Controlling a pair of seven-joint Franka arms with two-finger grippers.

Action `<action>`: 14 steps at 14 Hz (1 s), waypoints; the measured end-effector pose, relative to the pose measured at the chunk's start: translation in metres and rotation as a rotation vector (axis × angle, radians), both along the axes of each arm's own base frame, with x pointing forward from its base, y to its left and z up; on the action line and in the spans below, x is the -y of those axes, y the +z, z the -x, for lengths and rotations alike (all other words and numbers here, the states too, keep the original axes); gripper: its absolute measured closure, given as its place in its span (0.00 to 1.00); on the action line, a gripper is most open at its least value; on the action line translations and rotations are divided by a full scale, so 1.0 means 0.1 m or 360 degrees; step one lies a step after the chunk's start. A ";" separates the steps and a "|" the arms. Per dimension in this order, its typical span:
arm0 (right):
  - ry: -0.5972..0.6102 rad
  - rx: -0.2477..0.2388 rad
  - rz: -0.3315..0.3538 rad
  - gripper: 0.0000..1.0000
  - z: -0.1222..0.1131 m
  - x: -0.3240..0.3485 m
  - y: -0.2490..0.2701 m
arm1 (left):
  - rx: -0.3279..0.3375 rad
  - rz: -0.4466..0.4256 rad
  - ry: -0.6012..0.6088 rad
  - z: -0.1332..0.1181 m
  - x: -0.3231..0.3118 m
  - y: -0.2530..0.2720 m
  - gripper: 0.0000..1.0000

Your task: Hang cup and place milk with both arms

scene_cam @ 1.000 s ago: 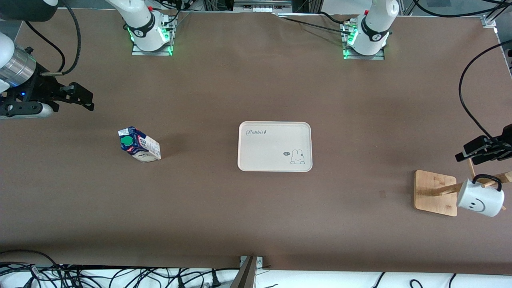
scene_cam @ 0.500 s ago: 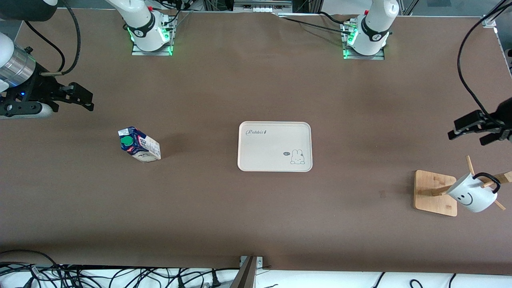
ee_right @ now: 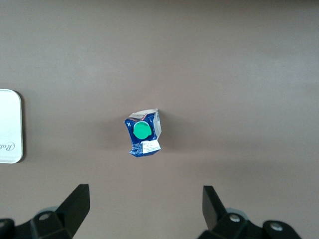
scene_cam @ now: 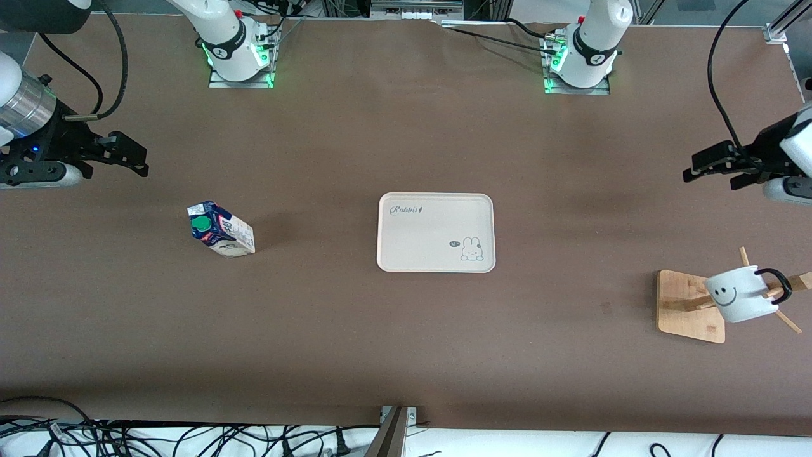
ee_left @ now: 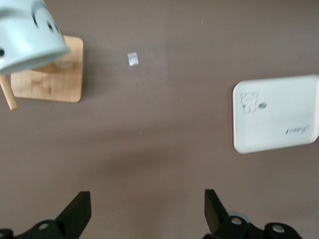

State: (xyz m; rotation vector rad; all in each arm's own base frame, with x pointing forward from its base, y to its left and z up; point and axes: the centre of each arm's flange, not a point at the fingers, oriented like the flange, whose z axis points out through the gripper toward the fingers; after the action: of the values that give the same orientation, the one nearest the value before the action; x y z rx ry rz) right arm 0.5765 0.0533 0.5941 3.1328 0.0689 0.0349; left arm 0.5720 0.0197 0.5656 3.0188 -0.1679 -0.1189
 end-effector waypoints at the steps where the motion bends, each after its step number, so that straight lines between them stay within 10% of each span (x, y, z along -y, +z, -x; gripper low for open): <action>1: 0.0000 0.0016 -0.0001 0.00 -0.01 0.00 0.01 | -0.0002 -0.0118 -0.0088 0.00 0.19 0.04 0.00; 5: 0.0001 0.0068 -0.0006 0.00 -0.06 -0.01 0.02 | 0.0006 -0.0304 -0.0141 0.04 0.73 0.20 0.00; 14: 0.0004 0.0072 -0.0006 0.00 -0.06 -0.02 0.02 | 0.0052 -0.0110 0.0057 -0.03 0.15 0.40 0.00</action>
State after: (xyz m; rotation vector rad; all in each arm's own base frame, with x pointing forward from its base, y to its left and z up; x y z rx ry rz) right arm 0.5828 0.0552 0.5959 3.1341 0.0728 0.1064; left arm 0.5746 0.0048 0.6058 3.0924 -0.1153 -0.0735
